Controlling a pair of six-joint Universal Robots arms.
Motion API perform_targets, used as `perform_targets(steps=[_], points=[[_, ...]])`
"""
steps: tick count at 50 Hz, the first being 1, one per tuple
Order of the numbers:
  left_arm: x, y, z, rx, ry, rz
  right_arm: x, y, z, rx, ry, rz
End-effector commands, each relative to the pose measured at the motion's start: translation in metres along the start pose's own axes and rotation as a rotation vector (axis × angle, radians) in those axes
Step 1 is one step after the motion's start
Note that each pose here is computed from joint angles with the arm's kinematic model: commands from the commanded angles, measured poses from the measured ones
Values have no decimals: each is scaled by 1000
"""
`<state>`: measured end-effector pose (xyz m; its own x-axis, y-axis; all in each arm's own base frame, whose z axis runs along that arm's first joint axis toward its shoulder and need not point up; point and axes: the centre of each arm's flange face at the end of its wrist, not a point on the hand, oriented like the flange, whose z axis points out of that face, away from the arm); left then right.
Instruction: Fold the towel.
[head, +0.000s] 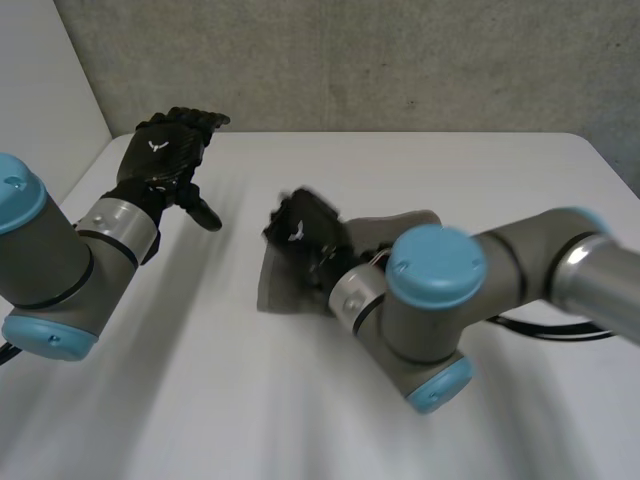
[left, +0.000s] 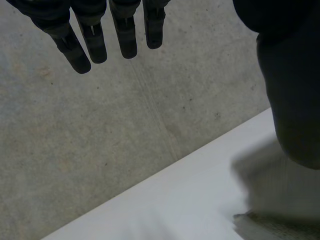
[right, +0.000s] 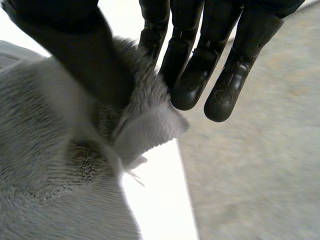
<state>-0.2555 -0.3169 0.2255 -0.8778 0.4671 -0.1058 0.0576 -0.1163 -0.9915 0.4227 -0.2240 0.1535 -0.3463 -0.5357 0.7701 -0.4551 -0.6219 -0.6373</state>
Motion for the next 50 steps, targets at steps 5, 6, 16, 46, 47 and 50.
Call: perform_targets(steps=[5,6,16,46,47,50], points=[[11,11,-1,-29,25,-9,8,3,-4,-17,1,124],[11,11,-1,-29,25,-9,8,3,-5,-17,1,124],[21,12,-4,-34,50,-11,80,30,-57,-214,106,411],[30,27,-8,-76,74,-19,66,145,-95,-527,90,557],[30,27,-8,-77,74,-20,67,146,-95,-528,94,558],[30,27,-8,-76,75,-20,70,144,-95,-520,99,554]])
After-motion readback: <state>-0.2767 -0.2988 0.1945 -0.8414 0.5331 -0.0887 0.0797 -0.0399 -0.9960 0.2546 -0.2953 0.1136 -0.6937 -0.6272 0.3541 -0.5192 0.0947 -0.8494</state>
